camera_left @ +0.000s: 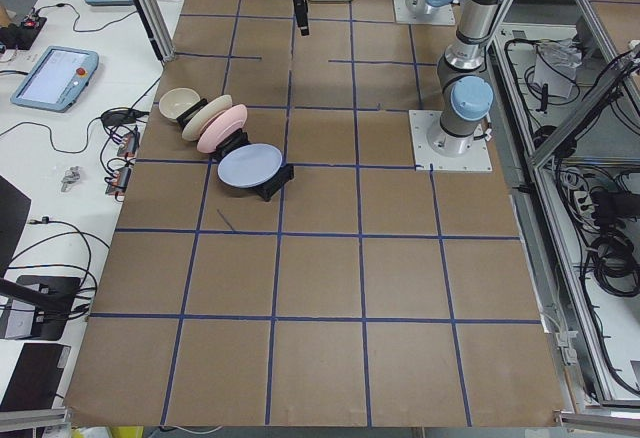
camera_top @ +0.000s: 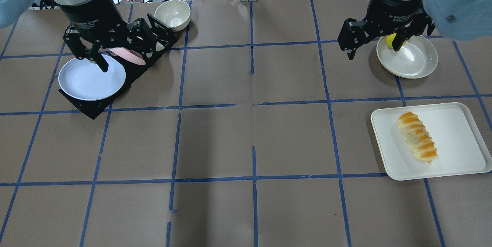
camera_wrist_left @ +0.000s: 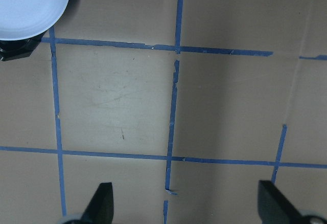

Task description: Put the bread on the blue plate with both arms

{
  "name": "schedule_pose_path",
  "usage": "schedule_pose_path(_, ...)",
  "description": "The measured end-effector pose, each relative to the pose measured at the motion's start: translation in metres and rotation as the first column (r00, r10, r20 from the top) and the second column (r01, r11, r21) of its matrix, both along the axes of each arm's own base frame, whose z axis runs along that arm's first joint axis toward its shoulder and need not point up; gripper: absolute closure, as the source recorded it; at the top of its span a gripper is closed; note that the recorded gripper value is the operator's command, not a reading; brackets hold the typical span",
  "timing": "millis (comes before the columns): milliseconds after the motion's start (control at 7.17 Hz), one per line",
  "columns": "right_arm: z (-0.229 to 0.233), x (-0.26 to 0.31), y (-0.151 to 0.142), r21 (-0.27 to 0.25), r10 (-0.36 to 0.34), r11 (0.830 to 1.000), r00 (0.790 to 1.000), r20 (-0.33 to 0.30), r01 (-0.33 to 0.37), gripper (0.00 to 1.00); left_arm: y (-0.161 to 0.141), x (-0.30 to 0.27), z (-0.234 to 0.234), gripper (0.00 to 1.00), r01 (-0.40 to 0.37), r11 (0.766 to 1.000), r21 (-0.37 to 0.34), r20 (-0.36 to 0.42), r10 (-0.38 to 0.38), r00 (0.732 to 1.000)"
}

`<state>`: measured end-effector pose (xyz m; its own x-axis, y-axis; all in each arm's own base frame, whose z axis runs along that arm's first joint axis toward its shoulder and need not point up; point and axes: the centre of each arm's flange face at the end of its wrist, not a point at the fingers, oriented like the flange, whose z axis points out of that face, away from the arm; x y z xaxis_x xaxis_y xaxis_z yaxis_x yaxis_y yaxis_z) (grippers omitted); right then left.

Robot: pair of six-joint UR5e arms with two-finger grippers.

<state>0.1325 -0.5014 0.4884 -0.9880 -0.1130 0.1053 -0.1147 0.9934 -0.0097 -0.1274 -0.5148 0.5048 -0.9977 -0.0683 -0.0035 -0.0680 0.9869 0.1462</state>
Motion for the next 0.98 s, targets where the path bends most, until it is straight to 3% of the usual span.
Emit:
schedule_pose_path(698, -0.003, -0.001, 0.000, 0.006, 0.011, 1.000, 1.000, 0.000, -0.011, 0.01, -0.001, 0.006, 0.002, 0.00, 0.001, 1.000, -0.007, 0.012, -0.001, 1.000)
schedule_pose_path(977, -0.034, -0.029, -0.011, 0.010, 0.083, 0.996, 0.997, -0.002, -0.083, 0.04, -0.018, 0.057, 0.000, 0.00, -0.006, 1.000, -0.026, 0.003, 0.007, 1.000)
